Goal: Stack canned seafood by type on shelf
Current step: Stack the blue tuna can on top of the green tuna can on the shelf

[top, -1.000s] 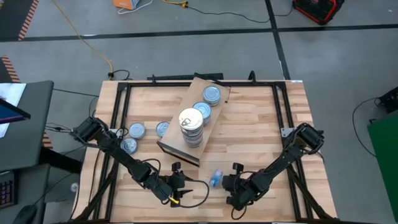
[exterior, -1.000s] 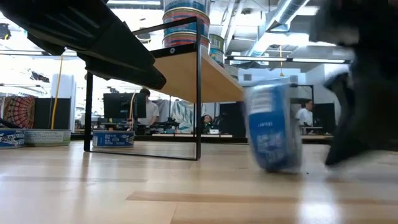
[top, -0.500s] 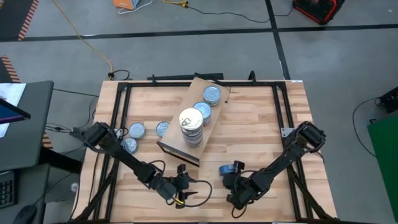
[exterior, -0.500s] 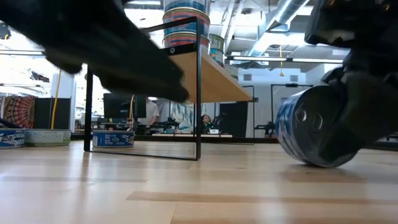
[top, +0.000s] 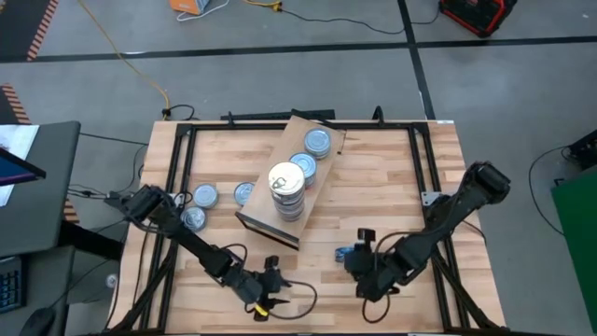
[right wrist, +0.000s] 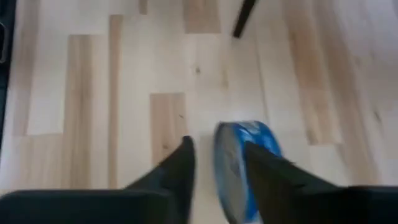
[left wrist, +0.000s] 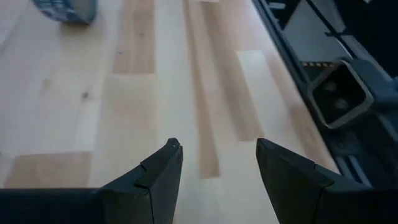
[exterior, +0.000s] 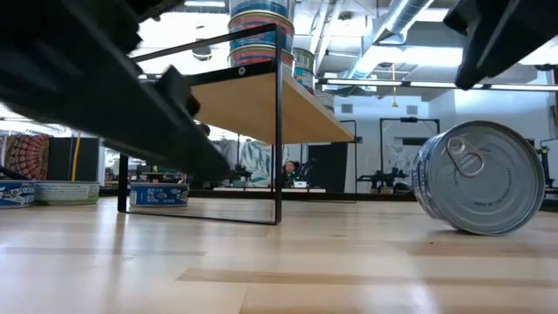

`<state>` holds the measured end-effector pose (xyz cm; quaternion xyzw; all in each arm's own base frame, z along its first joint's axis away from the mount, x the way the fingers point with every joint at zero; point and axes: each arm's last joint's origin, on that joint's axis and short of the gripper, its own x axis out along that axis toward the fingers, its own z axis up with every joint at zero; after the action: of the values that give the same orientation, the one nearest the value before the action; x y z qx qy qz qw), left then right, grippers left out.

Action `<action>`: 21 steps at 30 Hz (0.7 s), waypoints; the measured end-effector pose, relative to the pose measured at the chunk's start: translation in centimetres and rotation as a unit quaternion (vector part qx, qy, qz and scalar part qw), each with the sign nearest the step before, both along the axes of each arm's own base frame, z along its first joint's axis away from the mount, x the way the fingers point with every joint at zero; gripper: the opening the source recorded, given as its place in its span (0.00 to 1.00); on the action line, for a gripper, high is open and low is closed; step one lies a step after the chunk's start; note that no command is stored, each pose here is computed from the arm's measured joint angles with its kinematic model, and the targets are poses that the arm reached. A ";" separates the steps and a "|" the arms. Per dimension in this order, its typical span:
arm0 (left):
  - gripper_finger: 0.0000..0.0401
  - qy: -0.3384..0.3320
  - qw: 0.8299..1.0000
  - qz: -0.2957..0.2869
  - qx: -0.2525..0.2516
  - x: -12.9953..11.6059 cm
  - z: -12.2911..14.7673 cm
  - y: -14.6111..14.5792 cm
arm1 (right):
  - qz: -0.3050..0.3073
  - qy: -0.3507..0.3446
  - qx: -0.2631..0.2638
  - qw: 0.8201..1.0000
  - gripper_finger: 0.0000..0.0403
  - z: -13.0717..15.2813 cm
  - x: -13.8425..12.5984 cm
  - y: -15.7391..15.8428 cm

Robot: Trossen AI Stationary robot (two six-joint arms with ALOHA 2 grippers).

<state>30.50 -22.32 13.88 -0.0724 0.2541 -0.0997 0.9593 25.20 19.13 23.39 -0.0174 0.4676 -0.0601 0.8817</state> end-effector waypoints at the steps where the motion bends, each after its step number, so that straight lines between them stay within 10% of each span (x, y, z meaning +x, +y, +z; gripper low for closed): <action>1: 0.50 -0.001 1.000 -0.003 0.003 -0.2 0.0 -0.2 | -0.002 0.003 -0.002 1.000 0.53 0.3 -0.2 -0.3; 9: 0.50 0.007 1.000 -0.006 0.022 -0.9 -0.3 -0.9 | -0.033 0.070 0.023 0.997 0.87 -0.7 1.6 -3.2; 21: 0.50 -0.011 0.993 0.041 0.108 -3.8 3.1 -1.3 | -0.005 0.157 0.034 0.987 0.74 -4.1 3.8 -4.6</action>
<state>26.68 -23.60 16.94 0.0220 0.2496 -0.0333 0.9675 29.00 14.51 19.30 0.0060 0.6024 -0.0451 0.7969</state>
